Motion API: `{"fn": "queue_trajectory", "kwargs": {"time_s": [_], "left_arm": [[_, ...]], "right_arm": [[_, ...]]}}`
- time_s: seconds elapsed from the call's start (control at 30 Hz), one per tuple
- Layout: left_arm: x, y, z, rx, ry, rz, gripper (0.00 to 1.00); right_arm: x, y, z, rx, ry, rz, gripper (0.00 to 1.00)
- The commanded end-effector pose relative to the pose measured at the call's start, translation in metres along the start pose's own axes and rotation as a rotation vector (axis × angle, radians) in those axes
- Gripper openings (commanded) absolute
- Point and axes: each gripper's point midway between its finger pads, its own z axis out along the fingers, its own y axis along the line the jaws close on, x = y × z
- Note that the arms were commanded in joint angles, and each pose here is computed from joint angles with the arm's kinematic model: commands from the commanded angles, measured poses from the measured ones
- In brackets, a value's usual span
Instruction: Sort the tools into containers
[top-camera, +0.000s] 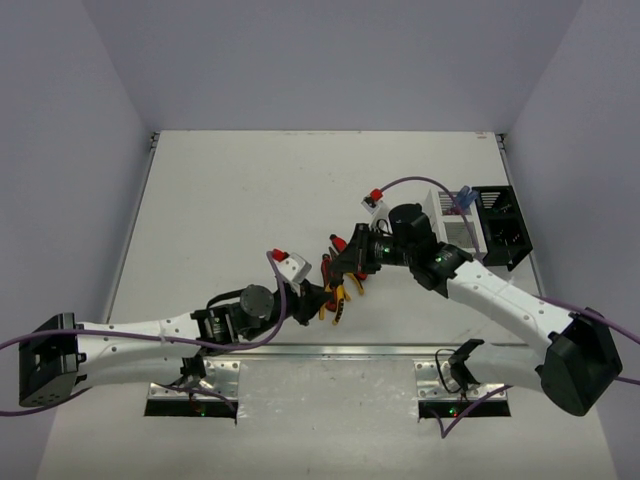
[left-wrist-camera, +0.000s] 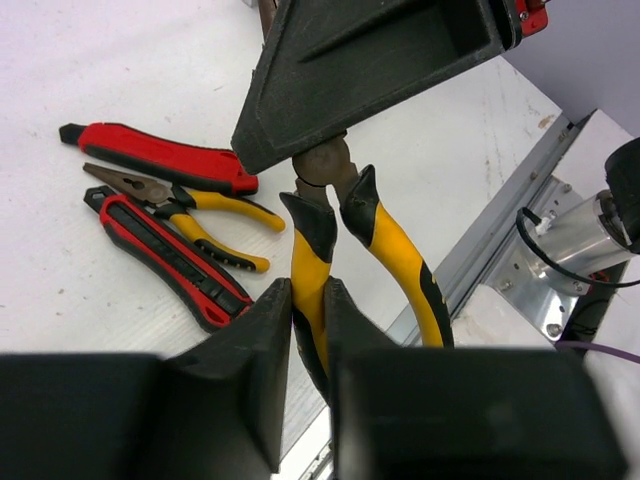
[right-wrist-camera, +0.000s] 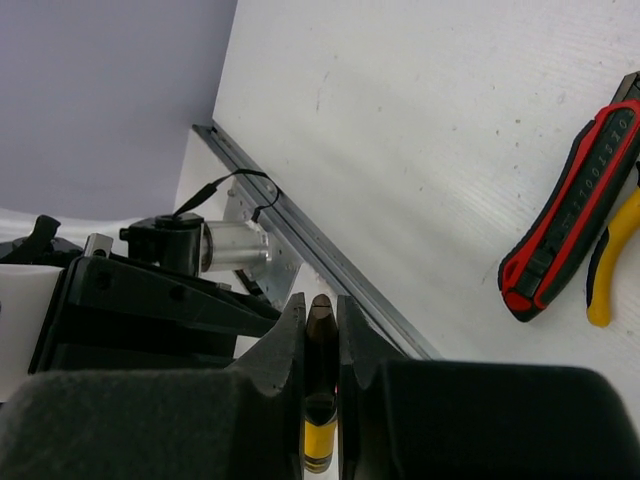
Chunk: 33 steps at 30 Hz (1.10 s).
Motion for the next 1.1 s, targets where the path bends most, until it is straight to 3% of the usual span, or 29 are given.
{"fn": "queue_trajectory", "kwargs": {"time_s": [0.0, 0.03, 0.07, 0.3, 0.37, 0.43, 0.6, 0.8, 1.07], "left_arm": [[-0.061, -0.018, 0.003, 0.012, -0.166, -0.065, 0.71], [-0.061, -0.011, 0.002, -0.031, -0.164, -0.066, 0.94], [-0.063, -0.002, 0.001, -0.092, -0.162, -0.091, 0.99], [-0.076, 0.056, -0.032, -0.580, -0.043, -0.223, 1.00], [-0.078, 0.064, -0.044, -0.655, -0.017, -0.226, 1.00], [-0.078, 0.074, -0.067, -0.750, 0.043, -0.219, 1.00], [-0.086, 0.086, -0.095, -0.825, 0.104, -0.123, 1.00], [-0.095, 0.103, -0.113, -0.881, 0.040, -0.067, 1.00], [-0.092, 0.115, -0.129, -0.943, 0.006, -0.085, 1.00]], "right_arm": [[-0.025, 0.028, -0.012, -0.065, -0.118, -0.101, 0.00], [-0.029, 0.025, -0.013, -0.040, -0.138, -0.112, 0.00], [-0.036, 0.017, -0.021, 0.019, -0.175, -0.130, 0.00], [-0.127, -0.064, -0.121, 0.594, -0.510, -0.138, 0.00], [-0.143, -0.078, -0.151, 0.727, -0.587, -0.139, 0.00], [-0.167, -0.099, -0.211, 0.991, -0.730, -0.142, 0.00], [-0.187, -0.126, -0.295, 1.270, -0.891, -0.070, 0.00], [-0.198, -0.155, -0.326, 1.415, -0.929, 0.014, 0.00], [-0.214, -0.184, -0.299, 1.355, -0.926, 0.050, 0.00]]}}
